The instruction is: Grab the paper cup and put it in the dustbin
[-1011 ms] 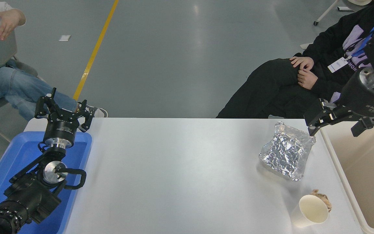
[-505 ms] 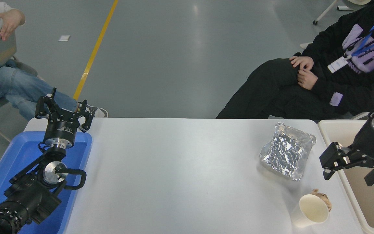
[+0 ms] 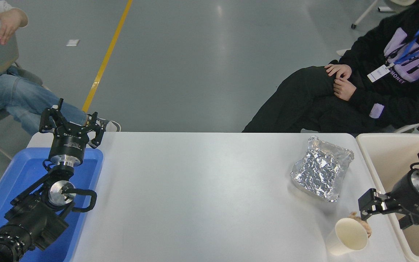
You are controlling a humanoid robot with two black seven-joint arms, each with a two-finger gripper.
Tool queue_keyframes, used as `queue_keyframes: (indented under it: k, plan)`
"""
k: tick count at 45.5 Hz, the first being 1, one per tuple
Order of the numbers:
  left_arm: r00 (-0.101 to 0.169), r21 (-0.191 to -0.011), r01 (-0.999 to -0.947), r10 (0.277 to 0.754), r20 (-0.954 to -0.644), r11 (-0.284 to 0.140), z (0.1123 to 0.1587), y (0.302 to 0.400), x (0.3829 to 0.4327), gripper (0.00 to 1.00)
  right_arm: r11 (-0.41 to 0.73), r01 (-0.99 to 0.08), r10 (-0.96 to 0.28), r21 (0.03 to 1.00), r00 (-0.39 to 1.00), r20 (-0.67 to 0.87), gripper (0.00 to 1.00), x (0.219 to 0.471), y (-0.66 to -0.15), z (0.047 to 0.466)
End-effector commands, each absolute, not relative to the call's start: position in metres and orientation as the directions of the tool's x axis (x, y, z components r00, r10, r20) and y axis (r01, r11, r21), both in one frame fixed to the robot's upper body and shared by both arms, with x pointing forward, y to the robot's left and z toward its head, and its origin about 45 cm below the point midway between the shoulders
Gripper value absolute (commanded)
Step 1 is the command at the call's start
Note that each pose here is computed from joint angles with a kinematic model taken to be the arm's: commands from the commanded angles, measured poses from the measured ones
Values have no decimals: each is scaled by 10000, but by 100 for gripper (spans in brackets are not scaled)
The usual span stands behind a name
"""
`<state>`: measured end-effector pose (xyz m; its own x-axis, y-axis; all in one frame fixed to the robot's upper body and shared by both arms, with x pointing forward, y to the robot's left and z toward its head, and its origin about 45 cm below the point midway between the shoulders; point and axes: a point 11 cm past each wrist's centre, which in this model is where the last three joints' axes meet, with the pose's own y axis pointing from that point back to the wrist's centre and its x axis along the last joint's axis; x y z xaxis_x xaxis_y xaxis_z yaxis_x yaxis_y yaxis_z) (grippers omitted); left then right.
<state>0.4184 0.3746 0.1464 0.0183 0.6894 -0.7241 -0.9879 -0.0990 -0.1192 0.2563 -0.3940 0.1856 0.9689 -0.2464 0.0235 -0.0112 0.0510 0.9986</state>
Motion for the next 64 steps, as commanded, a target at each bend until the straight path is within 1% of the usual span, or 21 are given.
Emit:
queue_keyframes:
  k: [1, 14, 17, 18, 21, 23, 26, 27, 28, 29, 32, 33, 42, 56, 60, 61, 62, 64]
  plan:
    - [176, -1188, -9879, 6897, -7238, -994, 1463, 3748, 4183, 99, 467, -320, -2370, 9984, 9706, 422, 91, 2468, -3890, 1515]
    - [176, -1188, -9879, 6897, -7238, -994, 1463, 3748, 4183, 99, 296, -386, -2312, 9988, 9719, 444, 91, 2506, -3833, 1292]
    - [190, -1196, -9879, 6893, -7243, -984, 1465, 3744, 4184, 99, 264, -331, -2209, 9991, 9745, 381, 90, 2504, -3796, 1252]
    - [181, -1187, -9880, 6906, -7230, -984, 1463, 3747, 4183, 99, 264, -316, -2213, 9992, 9745, 367, 88, 2499, -3797, 1248]
    - [176, -1188, -9879, 6897, -7238, -994, 1463, 3748, 4183, 99, 264, -331, -2209, 9991, 9745, 381, 68, 2504, -3795, 1252]
    - [190, -1196, -9879, 6893, -7243, -984, 1465, 3744, 4184, 99, 279, -327, -2224, 9991, 9742, 381, 57, 2501, -3804, 1254]
    - [190, -1196, -9879, 6893, -7243, -984, 1465, 3744, 4184, 99, 281, -384, -2270, 9989, 9729, 438, 33, 2514, -3814, 1270]
    - [176, -1188, -9879, 6897, -7238, -994, 1463, 3748, 4183, 99, 310, -359, -2274, 9989, 9729, 420, 26, 2506, -3822, 1266]
    - [190, -1196, -9879, 6893, -7242, -984, 1465, 3744, 4184, 99, 308, -362, -2286, 9989, 9726, 423, 22, 2509, -3825, 1271]
    - [190, -1196, -9879, 6893, -7243, -984, 1465, 3744, 4184, 99, 308, -362, -2286, 9989, 9726, 423, 15, 2509, -3825, 1271]
    - [190, -1196, -9879, 6893, -7242, -984, 1465, 3744, 4184, 99, 325, -303, -2290, 9990, 9727, 370, 1, 2499, -3833, 1271]
    - [190, -1196, -9879, 6893, -7243, -984, 1465, 3744, 4184, 99, 319, -290, -2306, 9991, 9724, 355, 0, 2498, -3832, 1271]
    - [176, -1188, -9879, 6897, -7238, -994, 1463, 3748, 4183, 99, 261, -292, -2889, 9992, 9567, 355, 0, 2491, -3838, 1271]
    - [190, -1196, -9879, 6893, -7243, -984, 1465, 3744, 4184, 99, 231, -292, -2985, 9993, 9538, 348, 0, 2494, -3835, 1279]
    - [176, -1188, -9879, 6897, -7238, -994, 1463, 3748, 4183, 99, 188, -330, -3099, 9993, 9500, 372, 0, 2511, -3841, 1337]
    - [190, -1202, -9878, 6897, -7238, -990, 1469, 3747, 4188, 99, 176, -349, -3135, 9992, 9488, 387, 0, 2519, -3844, 1365]
    - [176, -1188, -9879, 6897, -7238, -994, 1463, 3748, 4183, 99, 150, -320, -3168, 9994, 9478, 351, 0, 2523, -3845, 1400]
    - [190, -1196, -9879, 6893, -7243, -984, 1465, 3744, 4184, 99, 74, -203, -3221, 9998, 9465, 216, 0, 2533, -3847, 1501]
